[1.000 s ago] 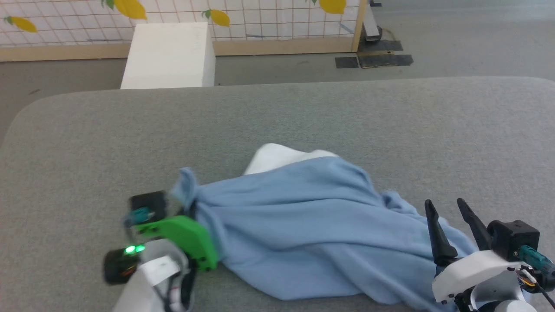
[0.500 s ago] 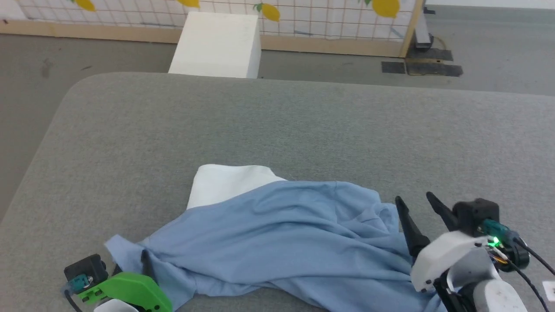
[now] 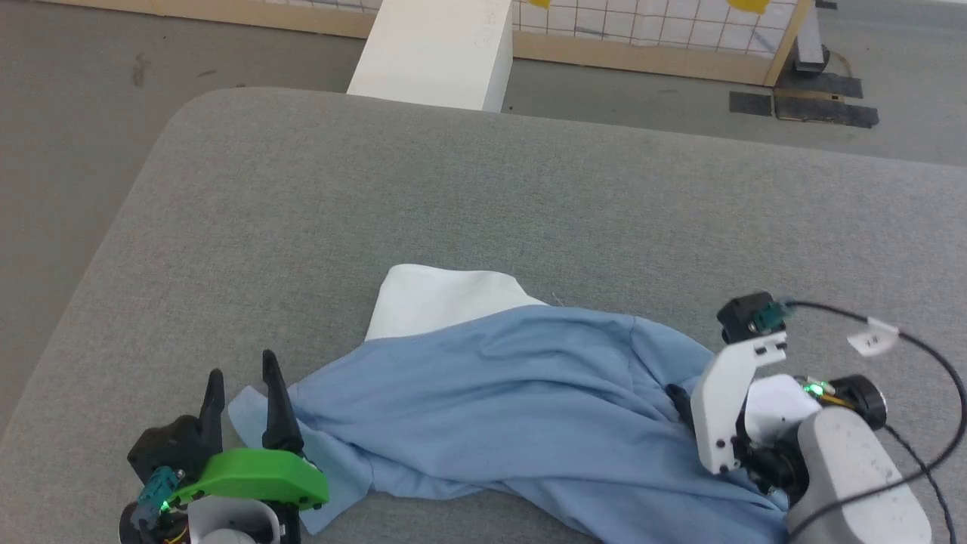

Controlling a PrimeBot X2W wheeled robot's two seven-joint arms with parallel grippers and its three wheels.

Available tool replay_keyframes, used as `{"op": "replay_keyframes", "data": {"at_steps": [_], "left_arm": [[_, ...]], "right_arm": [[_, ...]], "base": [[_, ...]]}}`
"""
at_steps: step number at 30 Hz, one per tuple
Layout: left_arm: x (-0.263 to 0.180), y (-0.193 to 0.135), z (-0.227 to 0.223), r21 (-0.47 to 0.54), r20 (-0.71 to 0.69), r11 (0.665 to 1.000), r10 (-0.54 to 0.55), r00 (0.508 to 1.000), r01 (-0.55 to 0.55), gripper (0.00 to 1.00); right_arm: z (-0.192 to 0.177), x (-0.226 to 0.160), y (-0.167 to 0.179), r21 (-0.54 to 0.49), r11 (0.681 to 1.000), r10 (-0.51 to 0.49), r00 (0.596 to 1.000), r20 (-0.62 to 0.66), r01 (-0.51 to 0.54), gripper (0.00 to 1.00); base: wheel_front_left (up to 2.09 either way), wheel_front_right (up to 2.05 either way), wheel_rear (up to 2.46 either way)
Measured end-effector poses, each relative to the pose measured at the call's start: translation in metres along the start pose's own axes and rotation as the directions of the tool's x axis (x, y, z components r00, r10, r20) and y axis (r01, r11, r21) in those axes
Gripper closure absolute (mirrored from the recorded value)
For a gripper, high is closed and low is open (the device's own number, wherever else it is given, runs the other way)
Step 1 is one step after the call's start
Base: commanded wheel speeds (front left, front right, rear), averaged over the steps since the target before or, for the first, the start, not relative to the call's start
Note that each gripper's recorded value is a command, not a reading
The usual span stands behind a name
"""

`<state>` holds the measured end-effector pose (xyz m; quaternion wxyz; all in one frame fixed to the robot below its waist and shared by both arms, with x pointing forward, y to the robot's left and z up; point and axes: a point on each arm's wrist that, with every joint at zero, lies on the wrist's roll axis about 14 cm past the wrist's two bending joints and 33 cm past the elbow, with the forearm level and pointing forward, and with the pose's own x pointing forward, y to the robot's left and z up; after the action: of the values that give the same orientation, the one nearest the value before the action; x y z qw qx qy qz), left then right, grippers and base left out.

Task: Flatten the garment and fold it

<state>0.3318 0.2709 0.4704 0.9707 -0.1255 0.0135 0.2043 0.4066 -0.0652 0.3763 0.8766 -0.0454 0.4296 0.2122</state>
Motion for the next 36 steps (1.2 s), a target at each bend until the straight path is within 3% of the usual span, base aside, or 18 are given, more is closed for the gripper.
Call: {"op": "replay_keyframes", "data": {"at_steps": [1,3,6,9,15,20,24,25,26,27,28,32,36], "left_arm": [[0.001,-0.001,0.001,0.007,0.006,1.000,-0.004,1.000,0.004,0.00],[0.002,-0.002,0.003,0.009,0.012,1.000,-0.009,1.000,0.009,0.00],[0.002,-0.006,0.000,0.000,0.007,1.000,-0.016,1.000,0.016,0.00],[0.004,-0.010,-0.003,-0.001,0.001,1.000,-0.030,1.000,0.030,0.00],[0.008,-0.025,-0.008,-0.007,-0.010,0.997,-0.082,0.997,0.082,0.00],[0.010,-0.043,-0.015,-0.006,-0.031,0.990,-0.138,0.990,0.138,0.00],[0.012,-0.061,-0.022,0.001,-0.048,0.981,-0.192,0.980,0.192,0.00],[0.013,-0.066,-0.023,0.001,-0.054,0.978,-0.208,0.977,0.209,0.00],[0.015,-0.071,-0.025,0.000,-0.061,0.975,-0.222,0.973,0.223,0.00],[0.017,-0.076,-0.028,0.000,-0.075,0.972,-0.236,0.969,0.237,0.00],[0.019,-0.080,-0.030,0.003,-0.088,0.968,-0.249,0.964,0.250,0.00],[0.031,-0.102,-0.039,0.024,-0.164,0.949,-0.305,0.938,0.313,0.00],[0.044,-0.109,-0.059,0.059,-0.303,0.945,-0.289,0.908,0.320,0.00]], "right_arm": [[0.001,0.001,0.000,-0.017,1.000,-0.003,0.999,-0.037,0.002,0.51],[0.005,0.003,-0.001,-0.053,0.999,-0.008,0.997,-0.072,0.004,1.00],[0.013,0.000,-0.016,-0.063,0.997,-0.040,0.999,-0.035,0.038,1.00],[0.035,-0.009,-0.041,-0.037,0.994,-0.102,0.991,0.083,0.105,1.00],[0.078,-0.057,-0.120,0.037,0.947,-0.315,0.900,0.301,0.319,1.00],[0.063,-0.097,-0.180,0.136,0.876,-0.482,0.826,0.292,0.463,1.00],[0.022,-0.108,-0.203,0.234,0.833,-0.547,0.811,0.208,0.502,1.00],[0.010,-0.109,-0.204,0.258,0.825,-0.554,0.812,0.187,0.503,0.95],[0.001,-0.108,-0.204,0.281,0.818,-0.557,0.812,0.172,0.502,0.64],[-0.007,-0.108,-0.204,0.298,0.812,-0.561,0.811,0.165,0.501,0.20],[-0.012,-0.108,-0.204,0.313,0.808,-0.563,0.811,0.161,0.499,0.00],[-0.024,-0.110,-0.200,0.373,0.793,-0.574,0.796,0.194,0.481,0.00],[-0.016,-0.120,-0.191,0.387,0.801,-0.580,0.752,0.314,0.456,0.00]], "base": [[0.00,0.00,0.00],[0.00,0.00,0.00],[0.00,0.00,0.00],[0.00,0.00,0.00],[0.00,0.00,0.00],[0.00,0.00,0.00],[0.00,0.00,0.00],[0.00,0.00,0.00],[0.00,0.00,0.00],[0.00,0.00,0.00],[0.00,0.00,0.00],[0.00,0.00,0.00],[0.00,0.00,0.00]]}}
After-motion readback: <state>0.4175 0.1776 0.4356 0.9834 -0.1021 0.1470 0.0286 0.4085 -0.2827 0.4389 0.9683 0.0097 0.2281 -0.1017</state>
